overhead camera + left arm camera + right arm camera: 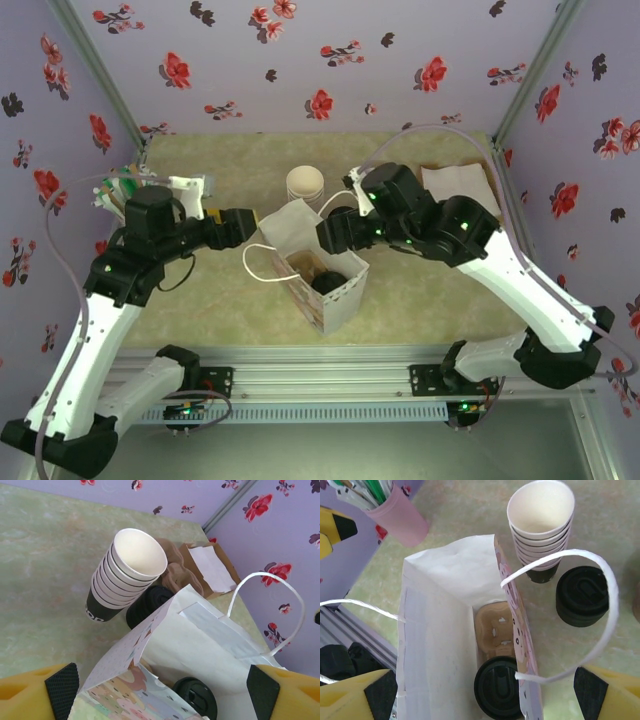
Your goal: Pack the takeout coffee
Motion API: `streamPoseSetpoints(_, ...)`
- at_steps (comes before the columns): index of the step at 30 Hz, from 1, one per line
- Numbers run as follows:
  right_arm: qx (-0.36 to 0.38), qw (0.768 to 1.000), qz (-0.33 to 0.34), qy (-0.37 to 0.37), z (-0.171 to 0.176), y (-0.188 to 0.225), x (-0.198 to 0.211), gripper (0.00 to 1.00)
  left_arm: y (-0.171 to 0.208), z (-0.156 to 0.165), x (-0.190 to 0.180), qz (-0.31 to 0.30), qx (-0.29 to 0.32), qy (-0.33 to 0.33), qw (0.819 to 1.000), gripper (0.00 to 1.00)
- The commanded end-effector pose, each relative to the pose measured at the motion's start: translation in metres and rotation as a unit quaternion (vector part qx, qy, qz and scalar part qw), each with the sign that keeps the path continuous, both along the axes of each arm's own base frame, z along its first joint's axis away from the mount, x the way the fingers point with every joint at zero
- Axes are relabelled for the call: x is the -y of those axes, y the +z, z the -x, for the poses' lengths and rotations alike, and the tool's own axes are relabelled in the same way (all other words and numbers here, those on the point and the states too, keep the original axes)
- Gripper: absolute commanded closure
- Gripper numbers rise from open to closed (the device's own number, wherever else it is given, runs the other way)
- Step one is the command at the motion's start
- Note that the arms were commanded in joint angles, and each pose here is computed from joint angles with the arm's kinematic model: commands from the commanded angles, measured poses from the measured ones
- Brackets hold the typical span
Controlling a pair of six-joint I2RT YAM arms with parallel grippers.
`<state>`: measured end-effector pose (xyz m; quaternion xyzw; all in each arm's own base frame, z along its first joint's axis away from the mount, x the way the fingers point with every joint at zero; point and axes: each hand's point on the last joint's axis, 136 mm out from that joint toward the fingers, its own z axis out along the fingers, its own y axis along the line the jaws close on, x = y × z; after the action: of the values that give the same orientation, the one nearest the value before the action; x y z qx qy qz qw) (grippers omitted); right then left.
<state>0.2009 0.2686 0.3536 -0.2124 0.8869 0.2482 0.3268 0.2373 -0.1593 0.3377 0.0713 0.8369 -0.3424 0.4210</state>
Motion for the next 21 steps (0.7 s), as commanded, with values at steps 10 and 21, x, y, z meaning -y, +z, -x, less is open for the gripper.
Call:
streamPoseSetpoints(10, 0.045, 0.995, -0.032, -0.082, 0.009, 0.011, 0.057, 0.12, -0.011, 0.03, -0.027, -0.013, -0.014, 0.045, 0.999, 0.18)
streamPoseSetpoints(21, 0.038, 0.986, -0.022, -0.159, 0.026, -0.021, 0.115, 0.19, -0.041, 0.049, -0.035, -0.018, -0.063, 0.056, 0.996, 0.28)
